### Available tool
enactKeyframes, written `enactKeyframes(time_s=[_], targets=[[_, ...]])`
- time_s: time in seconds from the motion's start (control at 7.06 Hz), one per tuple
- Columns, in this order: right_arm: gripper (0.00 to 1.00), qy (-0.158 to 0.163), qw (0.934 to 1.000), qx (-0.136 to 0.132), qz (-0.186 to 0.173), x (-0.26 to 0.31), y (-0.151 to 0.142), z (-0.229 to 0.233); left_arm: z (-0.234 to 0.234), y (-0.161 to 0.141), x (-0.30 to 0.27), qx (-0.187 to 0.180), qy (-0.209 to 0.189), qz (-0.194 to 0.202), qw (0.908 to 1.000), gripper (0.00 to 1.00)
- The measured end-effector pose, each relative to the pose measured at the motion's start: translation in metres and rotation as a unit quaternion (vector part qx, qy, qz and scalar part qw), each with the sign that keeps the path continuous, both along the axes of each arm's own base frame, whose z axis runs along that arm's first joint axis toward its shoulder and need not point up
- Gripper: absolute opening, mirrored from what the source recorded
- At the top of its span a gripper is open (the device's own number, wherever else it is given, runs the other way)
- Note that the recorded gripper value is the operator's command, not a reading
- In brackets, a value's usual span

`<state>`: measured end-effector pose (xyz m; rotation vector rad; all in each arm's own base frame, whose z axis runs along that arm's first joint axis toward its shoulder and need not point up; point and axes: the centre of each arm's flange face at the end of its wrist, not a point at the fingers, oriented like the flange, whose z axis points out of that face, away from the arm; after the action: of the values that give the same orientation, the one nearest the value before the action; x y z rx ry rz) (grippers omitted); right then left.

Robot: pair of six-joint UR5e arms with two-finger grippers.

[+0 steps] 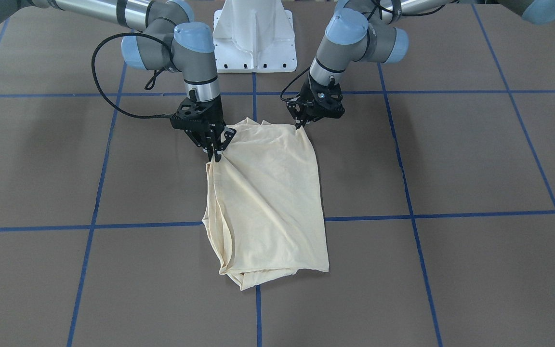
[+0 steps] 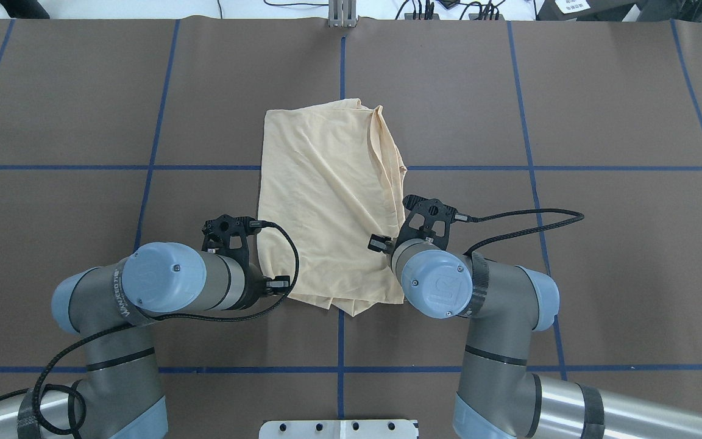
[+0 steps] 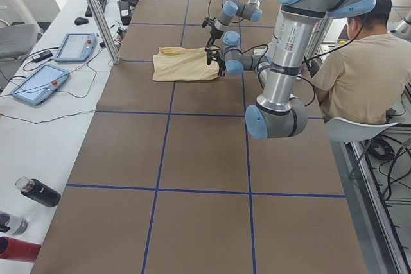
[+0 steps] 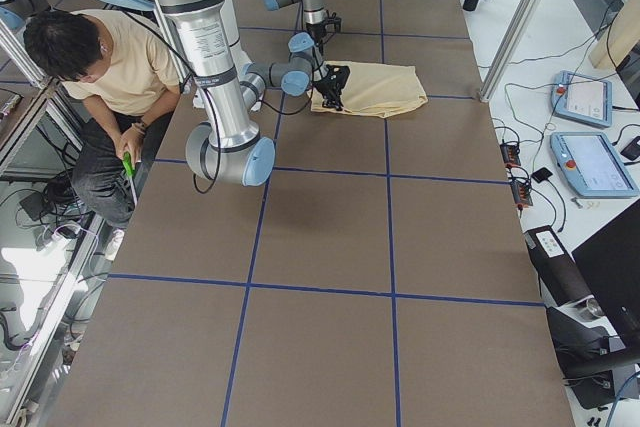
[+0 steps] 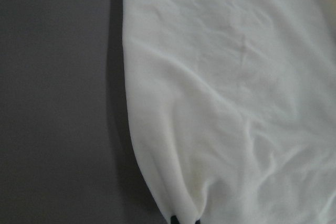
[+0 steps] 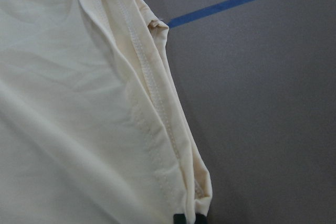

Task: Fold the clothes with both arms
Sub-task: 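Grasp the shirt's side edges nearest the robot with both grippers, then lift the near edge with both grippers and fold it toward the far edge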

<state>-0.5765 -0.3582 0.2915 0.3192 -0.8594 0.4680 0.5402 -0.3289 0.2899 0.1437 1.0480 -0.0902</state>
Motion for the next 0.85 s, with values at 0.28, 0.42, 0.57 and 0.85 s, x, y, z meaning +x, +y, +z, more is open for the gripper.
enactKeyframes(time_s=[0.28,0.42,0.57,0.85], targets=[[0.00,-0.007,0.9999,0.006,-0.003,0.009,0.003,-0.007,-0.006,0.001,-0.004,0.002,0.006,0.000,1.0000,0.00],[0.00,-0.019,0.9997,0.011,-0.007,0.021,0.010,-0.016,-0.018,0.004,-0.013,0.006,0.020,0.000,0.9998,0.00],[0.00,-0.032,0.9992,0.016,-0.017,0.038,0.028,-0.024,-0.033,0.011,-0.027,0.010,0.038,0.000,0.9992,0.00],[0.00,-0.051,0.9972,0.022,-0.051,0.078,0.087,-0.036,-0.064,0.046,-0.063,-0.003,0.074,0.007,0.9972,0.00]])
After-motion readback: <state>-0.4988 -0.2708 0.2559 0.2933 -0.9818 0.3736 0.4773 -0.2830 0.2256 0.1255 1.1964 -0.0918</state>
